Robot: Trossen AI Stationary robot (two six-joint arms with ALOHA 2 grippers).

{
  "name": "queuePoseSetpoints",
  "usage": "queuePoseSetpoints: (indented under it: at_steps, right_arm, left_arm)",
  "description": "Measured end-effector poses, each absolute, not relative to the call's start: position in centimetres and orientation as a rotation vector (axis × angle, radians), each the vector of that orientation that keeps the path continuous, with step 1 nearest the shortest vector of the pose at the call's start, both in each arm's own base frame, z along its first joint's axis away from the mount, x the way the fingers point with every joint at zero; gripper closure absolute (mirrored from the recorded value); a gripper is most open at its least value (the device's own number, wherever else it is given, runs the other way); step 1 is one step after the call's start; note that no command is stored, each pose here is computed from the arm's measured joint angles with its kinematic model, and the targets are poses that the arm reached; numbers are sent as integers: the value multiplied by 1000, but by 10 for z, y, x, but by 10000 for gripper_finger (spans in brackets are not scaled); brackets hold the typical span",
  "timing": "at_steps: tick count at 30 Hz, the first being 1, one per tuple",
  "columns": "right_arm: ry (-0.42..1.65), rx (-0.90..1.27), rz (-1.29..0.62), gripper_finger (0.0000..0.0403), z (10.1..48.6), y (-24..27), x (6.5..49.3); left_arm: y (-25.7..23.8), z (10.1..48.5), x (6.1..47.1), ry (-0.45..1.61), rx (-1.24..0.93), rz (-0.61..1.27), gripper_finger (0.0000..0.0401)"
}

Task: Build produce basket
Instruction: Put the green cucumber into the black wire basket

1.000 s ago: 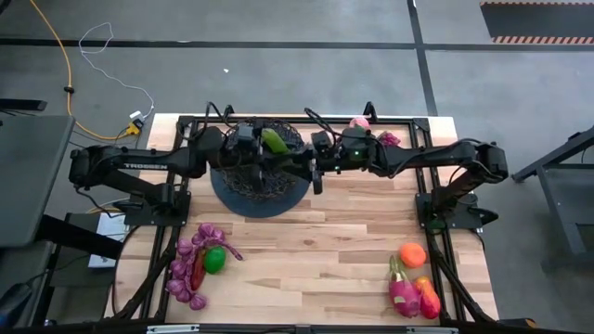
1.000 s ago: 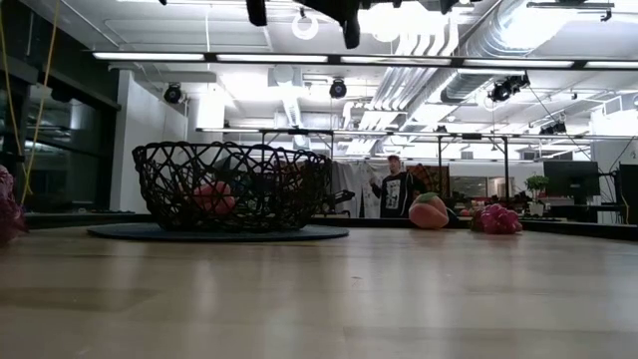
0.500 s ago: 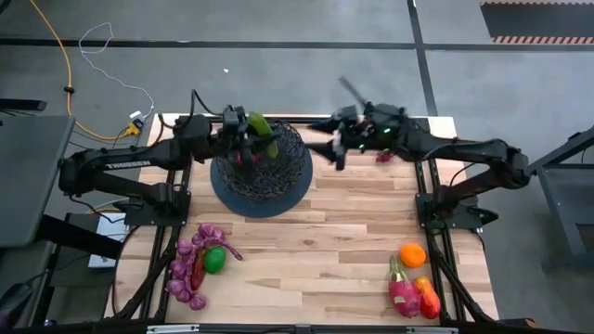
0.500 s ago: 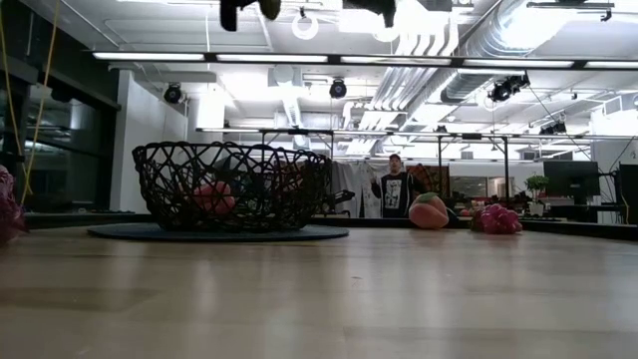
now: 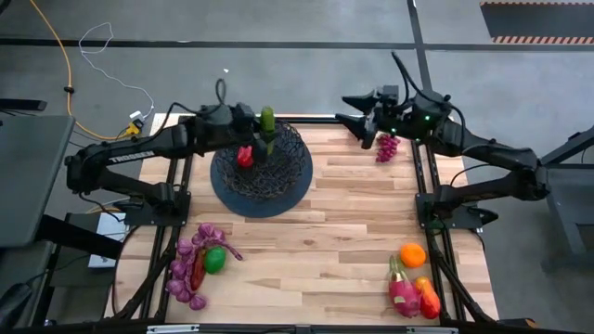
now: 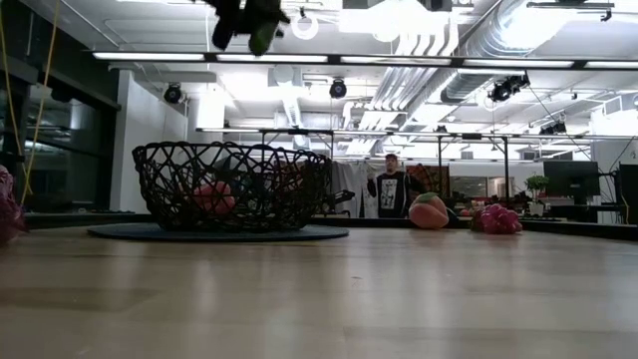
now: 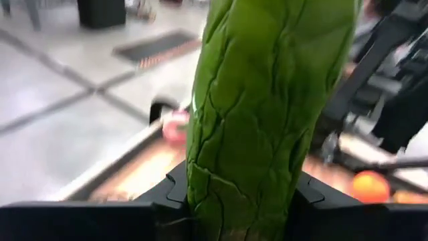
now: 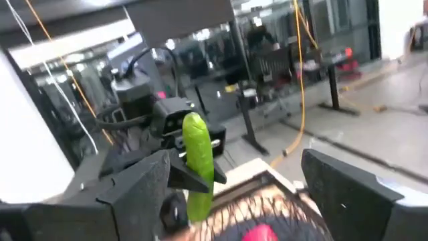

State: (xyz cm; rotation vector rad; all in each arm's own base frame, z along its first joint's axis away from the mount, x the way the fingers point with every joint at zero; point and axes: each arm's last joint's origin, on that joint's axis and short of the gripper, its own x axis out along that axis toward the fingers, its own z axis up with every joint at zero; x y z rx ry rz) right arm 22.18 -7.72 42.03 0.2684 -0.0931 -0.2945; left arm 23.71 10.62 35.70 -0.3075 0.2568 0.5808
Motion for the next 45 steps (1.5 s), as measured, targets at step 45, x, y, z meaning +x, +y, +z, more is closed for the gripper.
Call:
queuePoseSetpoints:
  at_steps: [45]
  right_arm:
    - [100,366,-330,73,396,-81,231]
  left_arm:
    - [185,170,264,1244,-439,847,205]
